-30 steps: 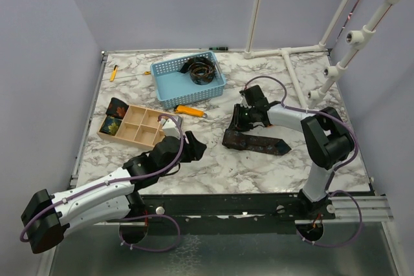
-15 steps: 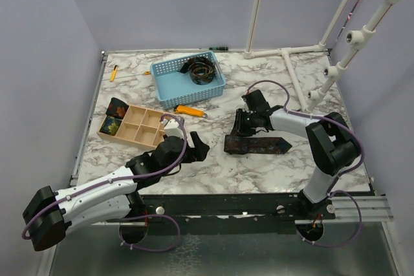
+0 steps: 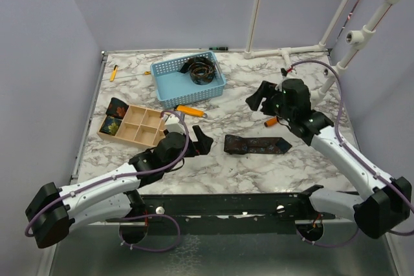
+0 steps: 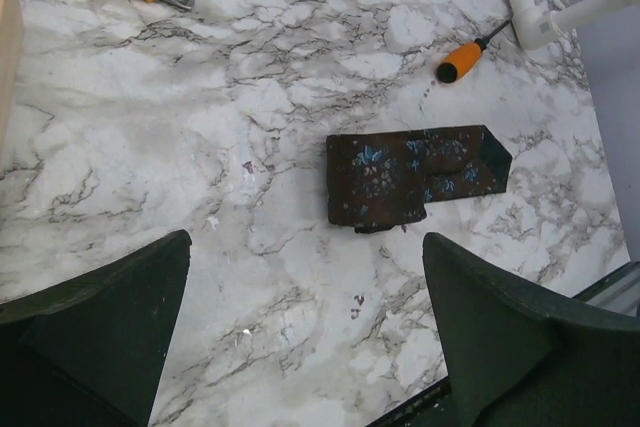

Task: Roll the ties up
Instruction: Roll the tie at the center of the board.

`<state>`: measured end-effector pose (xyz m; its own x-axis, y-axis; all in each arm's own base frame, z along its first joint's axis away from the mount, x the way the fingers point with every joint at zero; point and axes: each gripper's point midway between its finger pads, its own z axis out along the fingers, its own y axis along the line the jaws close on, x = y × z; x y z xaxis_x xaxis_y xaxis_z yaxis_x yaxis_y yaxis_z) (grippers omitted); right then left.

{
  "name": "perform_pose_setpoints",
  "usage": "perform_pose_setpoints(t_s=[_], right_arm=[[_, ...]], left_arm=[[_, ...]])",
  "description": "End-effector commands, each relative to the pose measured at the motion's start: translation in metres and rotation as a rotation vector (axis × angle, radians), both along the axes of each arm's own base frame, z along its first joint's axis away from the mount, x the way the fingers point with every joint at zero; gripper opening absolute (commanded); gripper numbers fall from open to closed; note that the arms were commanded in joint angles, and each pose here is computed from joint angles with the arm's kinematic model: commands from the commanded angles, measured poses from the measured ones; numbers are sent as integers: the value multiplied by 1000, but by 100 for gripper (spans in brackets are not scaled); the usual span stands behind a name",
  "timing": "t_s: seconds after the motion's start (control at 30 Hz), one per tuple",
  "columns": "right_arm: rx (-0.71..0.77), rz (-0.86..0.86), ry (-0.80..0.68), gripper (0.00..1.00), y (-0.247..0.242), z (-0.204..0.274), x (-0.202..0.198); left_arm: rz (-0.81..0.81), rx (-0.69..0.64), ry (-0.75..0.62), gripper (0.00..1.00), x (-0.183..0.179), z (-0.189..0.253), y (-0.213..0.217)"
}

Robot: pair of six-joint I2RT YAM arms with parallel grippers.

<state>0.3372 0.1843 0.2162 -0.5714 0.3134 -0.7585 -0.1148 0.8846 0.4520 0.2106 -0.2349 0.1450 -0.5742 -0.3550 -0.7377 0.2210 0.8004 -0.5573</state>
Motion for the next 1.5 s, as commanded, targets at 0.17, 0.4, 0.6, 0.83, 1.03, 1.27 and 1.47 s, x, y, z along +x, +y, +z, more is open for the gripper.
perform_pose_setpoints(t_s=[0.17,0.4,0.6,0.83,1.03,1.27,1.47], right_arm=[[146,260,114,72,15,-62,-89],[175,293,185,69,12,-102,-117],[140,288,190,63,10,-113,-112],[173,328,185,57,21,-119,-110],[139,256,219,52,14,-132,-101],[95,203,281,48,9,-155,-92],[68,163,320,46,2,-172,-93]], left_arm=[[-91,-177,4,99,32,17,-45],[-143,-234,37,99,30,-6,-51],[-229,-211,13,99,23,-9,-59],[-287,-178,91,99,18,-32,-71],[-298,-145,149,97,20,-54,-78],[-365,-127,152,97,26,-56,-96],[-425,-122,180,96,26,-64,-110]])
